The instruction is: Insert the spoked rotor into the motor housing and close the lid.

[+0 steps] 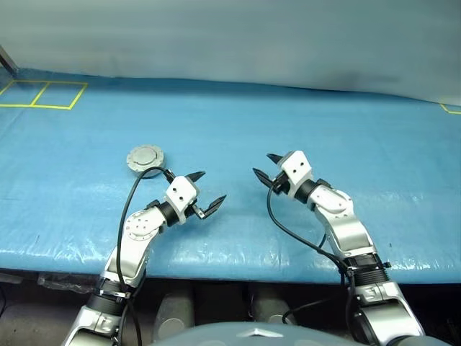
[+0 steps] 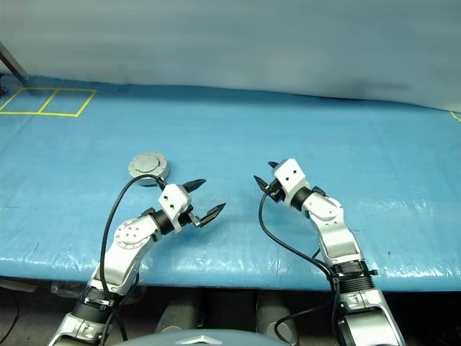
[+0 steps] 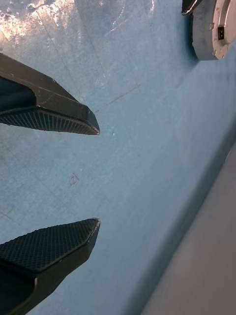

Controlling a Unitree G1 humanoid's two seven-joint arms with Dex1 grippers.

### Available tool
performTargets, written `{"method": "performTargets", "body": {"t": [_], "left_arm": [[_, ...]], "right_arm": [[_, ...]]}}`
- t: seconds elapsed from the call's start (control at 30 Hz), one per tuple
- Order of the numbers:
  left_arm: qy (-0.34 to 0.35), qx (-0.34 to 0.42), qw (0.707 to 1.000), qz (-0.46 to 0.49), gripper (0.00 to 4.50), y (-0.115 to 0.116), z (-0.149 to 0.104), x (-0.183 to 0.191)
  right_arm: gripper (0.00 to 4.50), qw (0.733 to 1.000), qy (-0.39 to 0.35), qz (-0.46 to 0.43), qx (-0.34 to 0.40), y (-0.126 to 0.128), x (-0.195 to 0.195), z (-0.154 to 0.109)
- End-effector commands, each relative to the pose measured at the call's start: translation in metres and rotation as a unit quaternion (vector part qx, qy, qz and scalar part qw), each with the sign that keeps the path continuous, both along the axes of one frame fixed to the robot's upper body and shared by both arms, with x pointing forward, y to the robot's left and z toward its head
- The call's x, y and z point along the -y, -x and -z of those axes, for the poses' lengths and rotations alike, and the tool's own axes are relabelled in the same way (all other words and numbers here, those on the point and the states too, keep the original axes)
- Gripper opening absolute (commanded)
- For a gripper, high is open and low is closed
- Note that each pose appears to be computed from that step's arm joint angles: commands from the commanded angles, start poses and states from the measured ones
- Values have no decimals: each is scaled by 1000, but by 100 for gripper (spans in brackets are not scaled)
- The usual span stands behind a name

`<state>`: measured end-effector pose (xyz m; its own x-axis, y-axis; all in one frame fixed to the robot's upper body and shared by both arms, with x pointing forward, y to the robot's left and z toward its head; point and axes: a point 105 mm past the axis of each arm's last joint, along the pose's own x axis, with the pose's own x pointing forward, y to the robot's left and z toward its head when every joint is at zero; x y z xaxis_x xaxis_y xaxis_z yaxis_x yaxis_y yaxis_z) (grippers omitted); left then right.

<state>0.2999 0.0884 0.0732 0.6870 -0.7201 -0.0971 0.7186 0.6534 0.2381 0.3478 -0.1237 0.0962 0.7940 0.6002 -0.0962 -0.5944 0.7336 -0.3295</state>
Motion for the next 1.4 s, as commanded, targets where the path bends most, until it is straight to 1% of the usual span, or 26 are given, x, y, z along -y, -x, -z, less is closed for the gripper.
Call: {"method": "performTargets", "body": {"t": [0.03,0.37,0.77,0.97,1.1,1.27,1.4], "left_arm": [[3,26,1000,-2,446,-2,-10,0],[1,26,1000,-3,446,-2,-10,-2],[5,25,1000,-15,446,0,-6,-4],[6,36,999,-24,446,-2,-9,-5],[3,37,999,-29,446,-1,-6,-6],[4,47,998,-33,446,-4,-12,-10],[5,48,998,-32,446,-4,-12,-8]], "right_arm": [[287,999,-1,-4,34,-3,-1,-18],[287,1000,-5,1,31,1,0,-14],[287,1000,3,-7,28,-3,-3,-15],[287,1000,4,-13,27,-3,-6,-14],[287,1000,10,-15,26,-3,-6,-13],[287,999,5,-13,29,-4,-7,-14],[287,1000,6,-14,26,-1,-6,-12]]}}
